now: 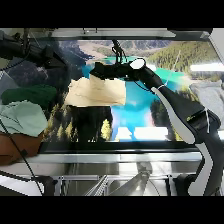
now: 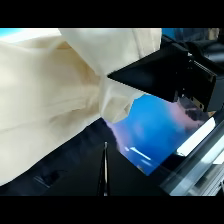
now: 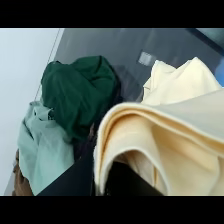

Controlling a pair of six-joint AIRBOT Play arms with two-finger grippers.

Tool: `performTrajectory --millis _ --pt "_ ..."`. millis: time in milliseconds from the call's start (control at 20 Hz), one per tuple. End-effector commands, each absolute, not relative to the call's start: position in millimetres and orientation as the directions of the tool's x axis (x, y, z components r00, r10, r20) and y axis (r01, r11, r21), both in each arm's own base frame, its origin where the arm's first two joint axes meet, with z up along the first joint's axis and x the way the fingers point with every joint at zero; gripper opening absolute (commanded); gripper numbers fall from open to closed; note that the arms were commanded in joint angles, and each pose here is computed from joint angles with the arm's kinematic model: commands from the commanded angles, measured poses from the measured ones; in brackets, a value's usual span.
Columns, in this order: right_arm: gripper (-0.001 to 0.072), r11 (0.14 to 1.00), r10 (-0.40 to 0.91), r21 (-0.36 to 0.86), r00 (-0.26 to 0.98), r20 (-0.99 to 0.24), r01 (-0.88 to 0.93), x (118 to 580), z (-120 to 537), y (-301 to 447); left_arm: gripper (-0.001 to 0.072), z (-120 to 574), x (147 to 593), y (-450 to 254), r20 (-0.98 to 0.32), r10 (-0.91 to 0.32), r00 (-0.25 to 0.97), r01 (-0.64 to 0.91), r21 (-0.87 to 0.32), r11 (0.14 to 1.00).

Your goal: Fold the shirts.

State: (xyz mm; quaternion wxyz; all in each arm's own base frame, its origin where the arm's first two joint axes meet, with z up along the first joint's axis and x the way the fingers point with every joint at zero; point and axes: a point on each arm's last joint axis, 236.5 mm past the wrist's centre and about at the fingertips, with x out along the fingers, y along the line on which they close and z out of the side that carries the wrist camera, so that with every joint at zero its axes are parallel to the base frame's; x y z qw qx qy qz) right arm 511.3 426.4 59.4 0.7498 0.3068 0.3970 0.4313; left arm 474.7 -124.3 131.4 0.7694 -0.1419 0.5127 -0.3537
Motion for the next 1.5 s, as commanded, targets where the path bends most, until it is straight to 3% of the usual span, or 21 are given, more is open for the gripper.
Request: performTrajectory --millis 0,250,300,400,450,650,750,800,850,900,950,1150,1300,1450 --pt "0.0016 0.438 0.889 0.795 0.335 -0.312 -0.421 511 58 440 0.0012 131 475 -116 -0.69 -0.686 0.23 0.396 -0.578 0.714" --pt "0.0018 0.435 0.884 0.768 0.386 -0.264 -0.47 509 60 469 0.0012 131 475 -116 -0.69 -0.686 0.23 0.412 -0.57 0.711" --pt "0.0053 0.444 0.878 0.746 0.407 -0.251 -0.497 511 62 472 0.0012 131 475 -115 -0.69 -0.686 0.23 0.412 -0.57 0.711" --pt "0.0536 0.442 0.873 0.724 0.438 -0.214 -0.529 513 69 480 0.0012 131 475 -115 -0.69 -0.686 0.23 0.42 -0.566 0.71" --pt "0.0609 0.419 0.878 0.735 0.444 -0.179 -0.533 512 76 486 0.0012 131 475 -115 -0.69 -0.686 0.23 0.423 -0.564 0.709" --pt "0.0609 0.306 0.887 0.714 0.462 0.027 -0.63 500 122 511 0.0012 131 476 -115 -0.69 -0.686 0.231 0.426 -0.562 0.709" --pt "0.0609 0.282 0.895 0.676 0.44 0.07 -0.681 492 132 517 0.0012 131 475 -115 -0.69 -0.686 0.23 0.426 -0.563 0.709" --pt "0.0563 0.29 0.894 0.67 0.443 0.064 -0.684 493 131 516 0.0012 130 475 -115 -0.69 -0.686 0.23 0.426 -0.563 0.709" --pt "0.0354 0.309 0.896 0.647 0.442 0.048 -0.697 496 128 512 0.0012 130 475 -115 -0.691 -0.686 0.229 0.426 -0.563 0.709" --pt "0.0094 0.311 0.9 0.642 0.435 0.04 -0.701 500 127 505 0.0012 130 475 -115 -0.691 -0.686 0.227 0.426 -0.563 0.708" --pt "0.0016 0.298 0.907 0.657 0.419 0.031 -0.693 504 127 495 0.0012 130 472 -116 -0.693 -0.687 0.218 0.427 -0.565 0.706" --pt "0.0015 0.281 0.948 0.723 0.298 -0.108 -0.632 511 109 437 0.0011 127 458 -113 -0.706 -0.69 0.158 0.426 -0.582 0.693" --pt "0.0014 0.372 0.928 0.765 0.194 -0.319 -0.526 506 74 370 0.0011 127 457 -104 -0.707 -0.689 0.16 0.413 -0.586 0.697" --pt "0.0016 0.414 0.905 0.81 0.094 -0.414 -0.415 495 54 313 0.0011 126 454 -103 -0.709 -0.689 0.149 0.411 -0.589 0.695"
